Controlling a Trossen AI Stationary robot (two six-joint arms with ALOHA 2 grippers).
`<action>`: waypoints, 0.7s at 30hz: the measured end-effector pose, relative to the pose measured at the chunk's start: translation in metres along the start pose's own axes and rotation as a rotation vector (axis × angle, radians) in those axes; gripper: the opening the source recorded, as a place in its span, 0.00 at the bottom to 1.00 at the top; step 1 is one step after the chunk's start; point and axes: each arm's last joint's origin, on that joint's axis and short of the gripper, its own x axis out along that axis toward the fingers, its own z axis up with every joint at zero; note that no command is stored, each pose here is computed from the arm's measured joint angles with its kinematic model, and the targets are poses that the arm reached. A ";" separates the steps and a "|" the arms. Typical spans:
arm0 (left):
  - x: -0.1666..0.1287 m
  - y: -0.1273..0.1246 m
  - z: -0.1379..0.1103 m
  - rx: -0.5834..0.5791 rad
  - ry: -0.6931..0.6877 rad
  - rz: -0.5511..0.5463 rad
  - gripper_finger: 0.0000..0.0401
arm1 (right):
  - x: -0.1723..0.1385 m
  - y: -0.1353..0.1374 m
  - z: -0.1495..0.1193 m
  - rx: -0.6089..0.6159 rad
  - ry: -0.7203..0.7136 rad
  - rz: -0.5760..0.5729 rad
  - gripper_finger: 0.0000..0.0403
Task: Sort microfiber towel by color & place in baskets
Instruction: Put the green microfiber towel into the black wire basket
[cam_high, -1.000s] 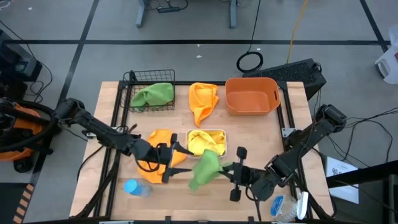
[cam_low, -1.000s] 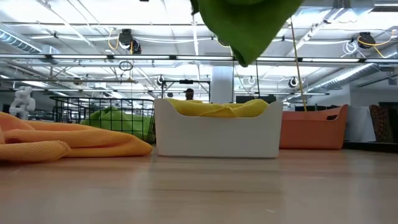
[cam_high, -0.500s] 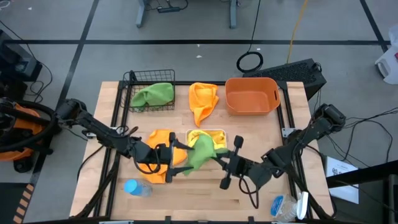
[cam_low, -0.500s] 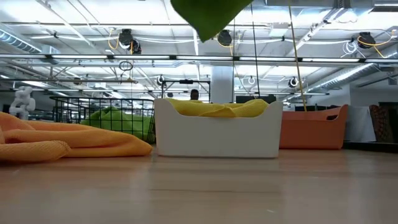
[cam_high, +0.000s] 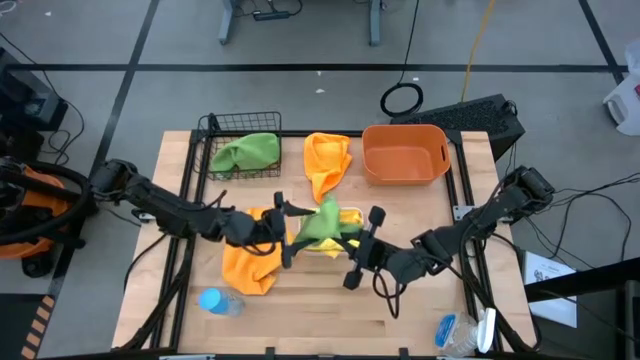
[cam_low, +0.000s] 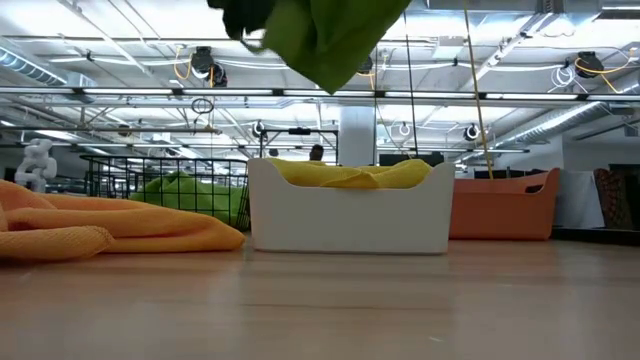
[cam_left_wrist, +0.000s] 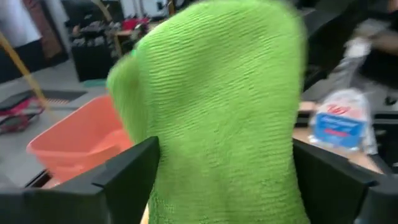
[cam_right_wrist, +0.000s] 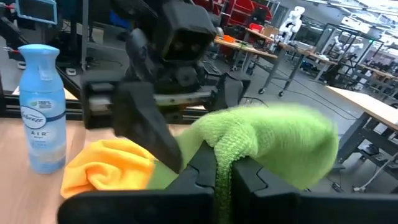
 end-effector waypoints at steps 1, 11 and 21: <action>0.001 0.003 -0.001 0.003 0.012 0.004 0.79 | 0.001 0.000 0.000 0.000 0.000 -0.002 0.00; -0.002 0.007 0.003 0.108 0.011 -0.110 0.08 | 0.000 0.000 -0.001 -0.005 0.005 -0.001 0.07; -0.047 0.054 0.030 0.141 0.106 -0.012 0.03 | -0.002 0.002 -0.006 0.073 0.043 0.033 0.30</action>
